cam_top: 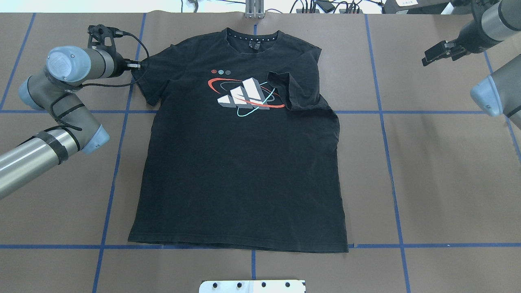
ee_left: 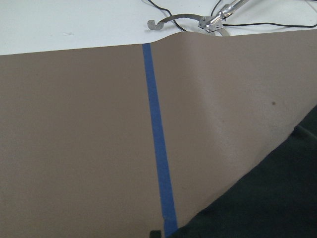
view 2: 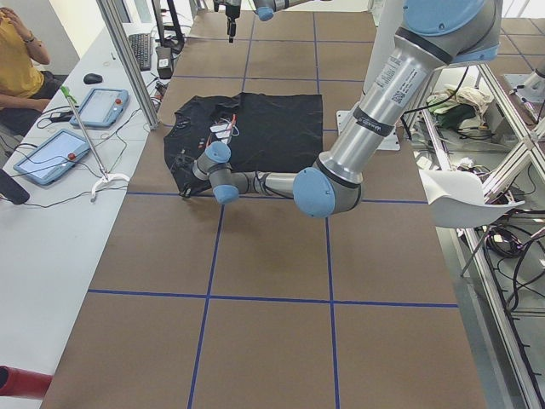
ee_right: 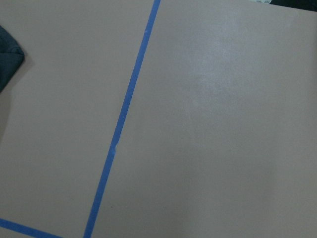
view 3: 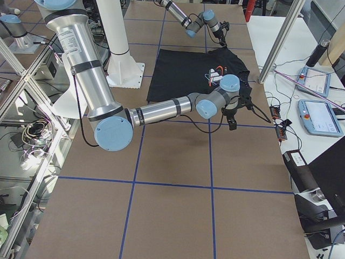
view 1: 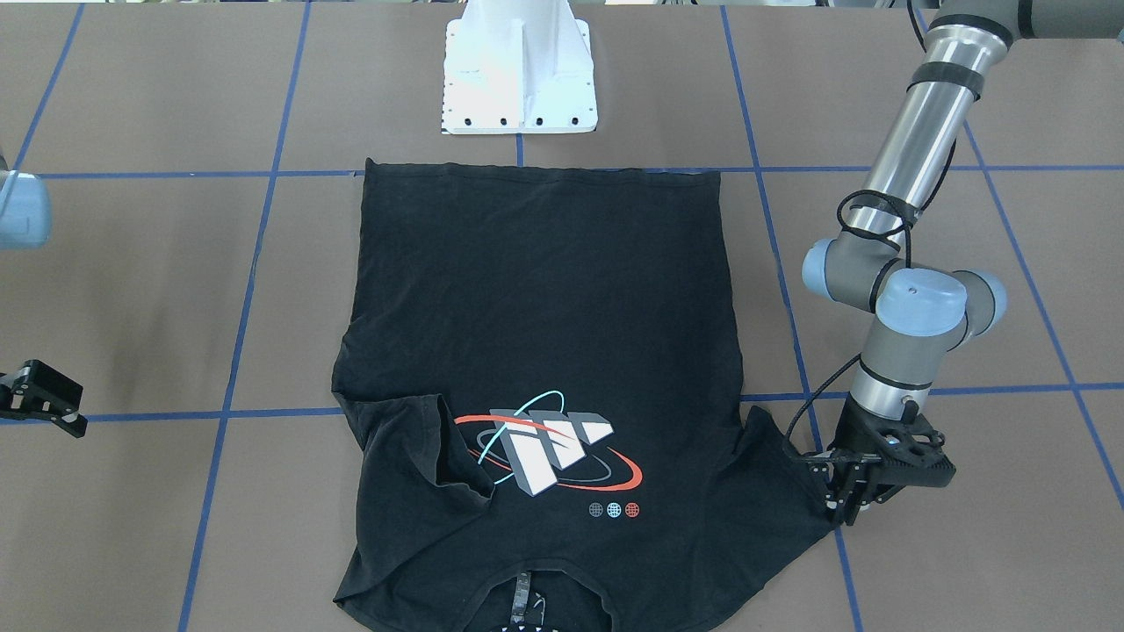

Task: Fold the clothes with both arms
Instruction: 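Grasp the sleeve nearest the left gripper and fold it inward over the shirt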

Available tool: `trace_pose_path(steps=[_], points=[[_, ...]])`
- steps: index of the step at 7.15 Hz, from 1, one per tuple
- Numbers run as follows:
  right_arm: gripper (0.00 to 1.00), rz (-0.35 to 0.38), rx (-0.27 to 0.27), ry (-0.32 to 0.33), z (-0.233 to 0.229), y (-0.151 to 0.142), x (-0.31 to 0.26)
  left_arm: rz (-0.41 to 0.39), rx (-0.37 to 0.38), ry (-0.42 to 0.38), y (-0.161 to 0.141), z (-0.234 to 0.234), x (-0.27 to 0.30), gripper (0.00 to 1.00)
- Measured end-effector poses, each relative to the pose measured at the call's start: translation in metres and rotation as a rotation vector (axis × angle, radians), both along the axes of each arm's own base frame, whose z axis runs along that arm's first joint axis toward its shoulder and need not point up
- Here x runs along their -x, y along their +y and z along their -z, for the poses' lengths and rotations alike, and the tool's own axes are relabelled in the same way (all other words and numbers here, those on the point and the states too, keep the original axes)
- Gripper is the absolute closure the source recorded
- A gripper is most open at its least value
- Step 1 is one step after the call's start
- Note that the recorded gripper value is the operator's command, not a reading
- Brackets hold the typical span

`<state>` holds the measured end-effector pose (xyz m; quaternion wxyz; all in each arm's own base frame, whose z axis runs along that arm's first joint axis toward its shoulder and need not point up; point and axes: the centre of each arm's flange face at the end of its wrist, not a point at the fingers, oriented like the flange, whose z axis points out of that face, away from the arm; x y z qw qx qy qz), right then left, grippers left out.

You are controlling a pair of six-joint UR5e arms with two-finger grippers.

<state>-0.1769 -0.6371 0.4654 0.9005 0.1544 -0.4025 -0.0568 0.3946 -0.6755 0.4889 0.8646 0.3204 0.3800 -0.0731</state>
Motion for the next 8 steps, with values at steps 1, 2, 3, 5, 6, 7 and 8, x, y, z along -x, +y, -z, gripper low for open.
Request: trace_pose_path(steps=[1,2,3,5,6,7,8], points=[[0.00,0.000,0.000,0.000,0.000,0.000,0.000,-0.001,-0.009,0.009,0.001,0.005,0.002,1.00],[0.00,-0.001,0.000,0.000,0.000,0.000,0.000,-0.002,-0.028,0.027,0.003,0.017,0.006,1.00],[0.00,-0.001,0.001,-0.001,0.000,0.000,0.000,-0.008,-0.049,0.050,0.007,0.032,0.010,1.00],[0.00,0.000,0.000,-0.002,0.001,0.000,0.000,-0.038,-0.028,0.055,0.012,0.073,0.008,1.00],[0.00,0.000,0.000,-0.002,0.001,0.000,0.000,-0.044,0.008,0.034,0.012,0.108,0.005,1.00],[0.00,0.000,0.000,-0.002,0.001,0.000,0.000,-0.039,0.052,0.027,0.014,0.144,0.002,1.00],[0.00,0.000,-0.001,-0.002,0.001,0.001,0.000,-0.027,0.100,0.051,0.020,0.175,-0.013,1.00]])
